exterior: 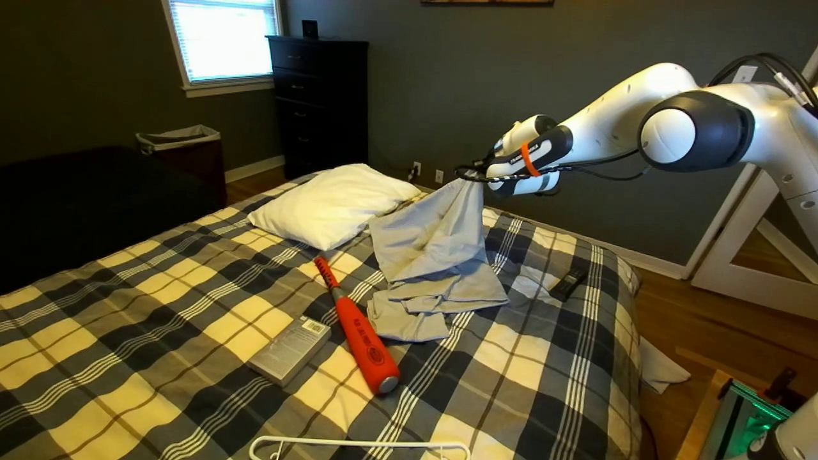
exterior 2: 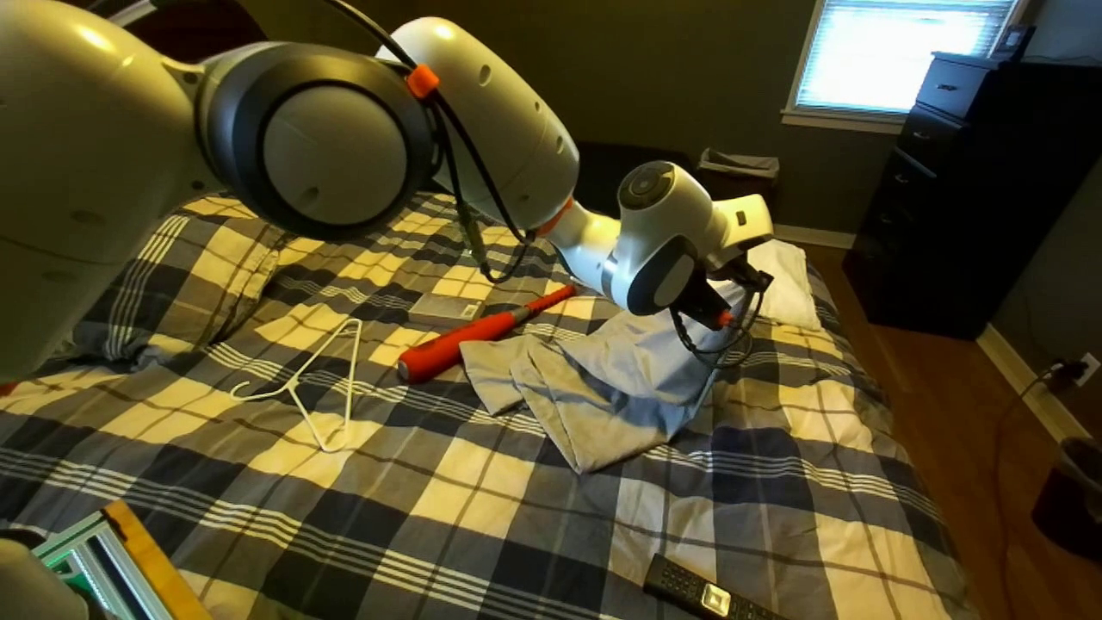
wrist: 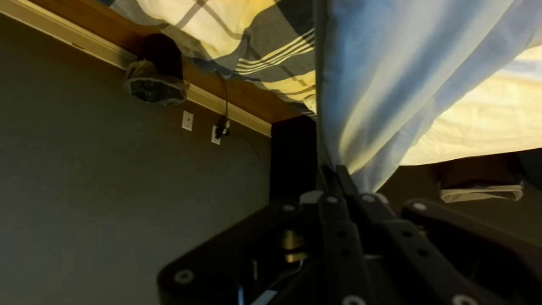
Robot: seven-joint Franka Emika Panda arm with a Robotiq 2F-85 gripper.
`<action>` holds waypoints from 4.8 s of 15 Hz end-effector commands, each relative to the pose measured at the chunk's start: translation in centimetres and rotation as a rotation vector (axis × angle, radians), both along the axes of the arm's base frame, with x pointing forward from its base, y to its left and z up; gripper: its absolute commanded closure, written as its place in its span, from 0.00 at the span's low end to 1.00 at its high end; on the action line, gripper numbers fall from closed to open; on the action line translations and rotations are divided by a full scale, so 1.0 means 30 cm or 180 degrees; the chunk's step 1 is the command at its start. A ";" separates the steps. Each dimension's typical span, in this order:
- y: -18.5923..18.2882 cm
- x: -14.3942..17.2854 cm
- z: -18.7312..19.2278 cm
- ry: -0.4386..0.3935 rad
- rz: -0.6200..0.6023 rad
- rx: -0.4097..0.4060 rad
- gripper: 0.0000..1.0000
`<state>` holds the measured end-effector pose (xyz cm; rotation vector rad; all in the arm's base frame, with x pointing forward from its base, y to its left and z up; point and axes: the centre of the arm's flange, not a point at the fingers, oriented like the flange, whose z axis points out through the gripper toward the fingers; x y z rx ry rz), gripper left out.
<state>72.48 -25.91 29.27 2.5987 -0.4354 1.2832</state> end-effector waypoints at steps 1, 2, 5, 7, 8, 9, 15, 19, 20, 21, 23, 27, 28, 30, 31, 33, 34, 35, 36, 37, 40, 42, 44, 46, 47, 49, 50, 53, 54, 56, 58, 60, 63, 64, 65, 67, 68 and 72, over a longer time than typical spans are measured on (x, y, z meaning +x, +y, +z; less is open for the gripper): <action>-0.145 0.084 -0.033 -0.0045 -0.0230 0.0015 0.93; -0.168 0.090 -0.045 0.0020 -0.0264 0.0067 0.73; -0.189 0.093 -0.091 0.0171 -0.0300 0.0131 0.51; -0.181 0.091 -0.094 0.0197 -0.0313 0.0133 0.37; -0.169 0.086 -0.086 0.0204 -0.0327 0.0171 0.28; -0.135 0.068 -0.072 0.0284 -0.0334 0.0300 0.22; 0.164 -0.038 -0.106 0.1071 0.0101 0.0737 0.00; 0.207 -0.155 -0.182 0.1641 -0.0216 0.0596 0.00; 0.196 -0.204 -0.193 0.1748 -0.0320 0.0563 0.00; 0.183 -0.242 -0.208 0.1865 -0.0430 0.0535 0.00; 0.166 -0.322 -0.237 0.2167 -0.0595 0.0544 0.00; 0.257 -0.399 -0.284 0.2556 -0.0191 0.1087 0.00; 0.291 -0.402 -0.292 0.2590 -0.0115 0.1230 0.00; 0.336 -0.400 -0.293 0.2571 -0.0091 0.1584 0.00; 0.329 -0.356 -0.309 0.2545 -0.0145 0.1274 0.00; 0.344 -0.352 -0.302 0.2537 -0.0117 0.1300 0.00; 0.340 -0.352 -0.302 0.2536 -0.0123 0.1299 0.00; 0.335 -0.353 -0.303 0.2535 -0.0131 0.1298 0.00; 0.329 -0.342 -0.338 0.2586 -0.0115 0.1391 0.00; 0.325 -0.337 -0.376 0.2609 -0.0080 0.1511 0.00; 0.317 -0.333 -0.467 0.2527 -0.0122 0.1822 0.00; 0.288 -0.323 -0.523 0.2330 -0.0169 0.1951 0.00; 0.240 -0.317 -0.559 0.2028 -0.0236 0.2028 0.00; 0.195 -0.294 -0.583 0.1713 -0.0287 0.2061 0.00; 0.180 -0.286 -0.593 0.1620 -0.0311 0.2072 0.00; 0.167 -0.258 -0.620 0.1524 -0.0298 0.2092 0.01; 0.171 -0.242 -0.629 0.1507 -0.0277 0.2100 0.14; 0.189 -0.202 -0.662 0.1507 -0.0248 0.2151 0.31; 0.198 -0.190 -0.673 0.1525 -0.0235 0.2167 0.35; 0.211 -0.173 -0.697 0.1560 -0.0228 0.2207 0.27; 0.214 -0.161 -0.717 0.1568 -0.0238 0.2224 0.11; 0.209 -0.155 -0.737 0.1556 -0.0245 0.2234 0.04; 0.200 -0.140 -0.767 0.1562 -0.0235 0.2264 0.29; 0.200 -0.135 -0.768 0.1561 -0.0225 0.2259 0.36; 0.199 -0.133 -0.771 0.1563 -0.0224 0.2263 0.44; 0.199 -0.131 -0.765 0.1566 -0.0211 0.2263 0.60; 0.201 -0.133 -0.757 0.1572 -0.0200 0.2249 0.67; 0.194 -0.129 -0.748 0.1571 -0.0206 0.2234 0.98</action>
